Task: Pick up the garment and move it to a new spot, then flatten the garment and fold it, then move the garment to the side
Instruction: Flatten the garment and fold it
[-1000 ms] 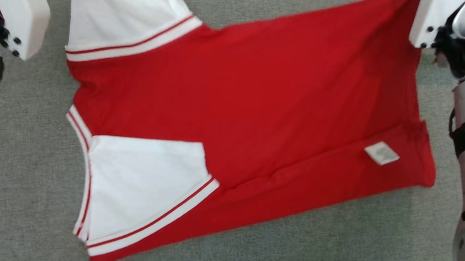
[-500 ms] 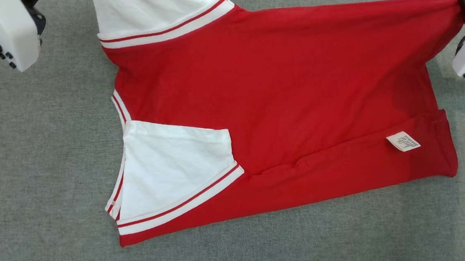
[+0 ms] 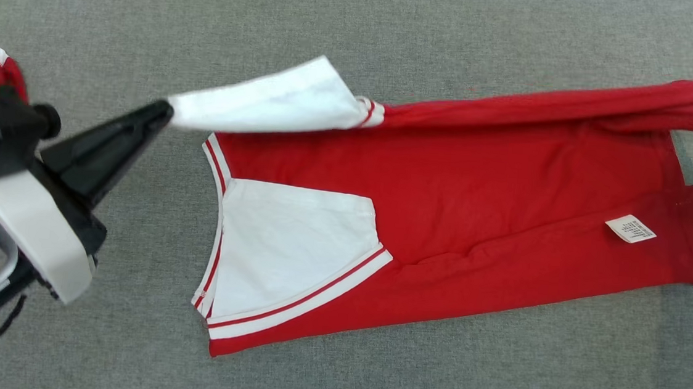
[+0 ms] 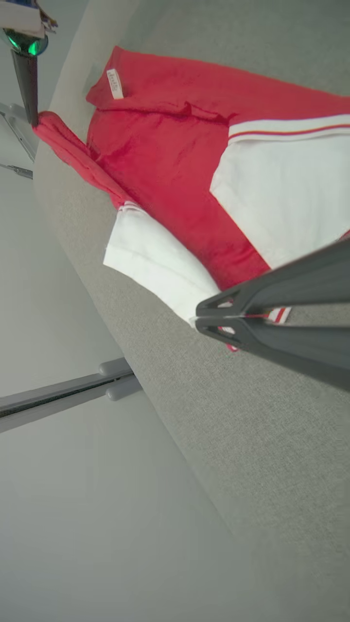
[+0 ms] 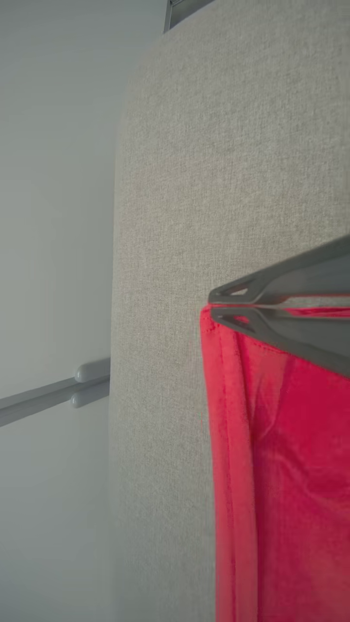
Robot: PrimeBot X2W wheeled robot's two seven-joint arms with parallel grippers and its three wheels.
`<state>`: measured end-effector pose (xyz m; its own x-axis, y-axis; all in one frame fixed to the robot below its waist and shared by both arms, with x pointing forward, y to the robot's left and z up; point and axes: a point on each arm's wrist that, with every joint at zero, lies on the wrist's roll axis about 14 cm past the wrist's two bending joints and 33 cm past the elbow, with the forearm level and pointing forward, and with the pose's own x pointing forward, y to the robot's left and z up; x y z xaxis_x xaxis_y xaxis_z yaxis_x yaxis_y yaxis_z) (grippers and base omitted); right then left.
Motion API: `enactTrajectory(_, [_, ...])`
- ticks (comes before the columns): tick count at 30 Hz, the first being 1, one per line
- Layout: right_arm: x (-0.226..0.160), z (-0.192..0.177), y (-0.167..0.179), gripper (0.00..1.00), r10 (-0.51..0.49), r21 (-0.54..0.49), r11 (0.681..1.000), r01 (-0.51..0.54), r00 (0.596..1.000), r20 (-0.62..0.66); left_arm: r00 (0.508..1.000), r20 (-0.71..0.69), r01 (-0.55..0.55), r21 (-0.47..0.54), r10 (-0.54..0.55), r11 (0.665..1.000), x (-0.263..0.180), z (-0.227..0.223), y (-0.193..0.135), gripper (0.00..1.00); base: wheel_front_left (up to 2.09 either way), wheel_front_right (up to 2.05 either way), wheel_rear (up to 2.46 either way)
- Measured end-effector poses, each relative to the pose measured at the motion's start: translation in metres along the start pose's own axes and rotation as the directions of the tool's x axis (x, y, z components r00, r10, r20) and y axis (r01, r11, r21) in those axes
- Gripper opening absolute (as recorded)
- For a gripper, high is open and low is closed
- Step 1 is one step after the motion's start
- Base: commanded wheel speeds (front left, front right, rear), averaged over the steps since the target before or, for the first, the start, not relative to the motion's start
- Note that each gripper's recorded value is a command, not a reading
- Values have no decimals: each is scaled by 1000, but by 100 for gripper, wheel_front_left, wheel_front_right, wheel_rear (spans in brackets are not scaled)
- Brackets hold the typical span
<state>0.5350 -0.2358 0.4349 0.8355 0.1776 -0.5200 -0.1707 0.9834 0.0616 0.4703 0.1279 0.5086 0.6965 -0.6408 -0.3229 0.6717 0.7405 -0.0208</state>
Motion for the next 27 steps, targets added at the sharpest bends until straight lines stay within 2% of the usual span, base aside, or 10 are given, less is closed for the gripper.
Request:
enactTrajectory(8, [-24, -35, -9, 0, -25, 4, 1000, 26, 997, -74, 996, -87, 12, -133, -24, 991, -26, -40, -37, 0, 0, 0, 0])
enactTrajectory(17, [-38, -75, -5, 0, -39, 46, 998, 47, 984, -173, 986, -162, -12, -232, -26, 973, -40, -73, -58, 0, 0, 0, 0])
enactTrajectory(24, [-38, -95, 1, 0, -30, 89, 995, 51, 974, -223, 982, -181, -18, -344, -48, 939, -30, -98, -73, 0, 0, 0, 0])
enactTrajectory(25, [-38, -96, 2, 6, -30, 97, 994, 53, 974, -226, 981, -189, -21, -344, -47, 939, -28, -102, -74, 0, 0, 0, 0])
enactTrajectory(26, [-39, -97, 0, 37, -36, 109, 992, 61, 975, -220, 979, -198, -28, -333, -41, 943, -27, -107, -74, 4, 0, 0, 0])
enactTrajectory(27, [-40, -96, -2, 91, -46, 119, 990, 73, 976, -211, 978, -205, -41, -317, -26, 948, -26, -111, -72, 31, 0, 0, 0])
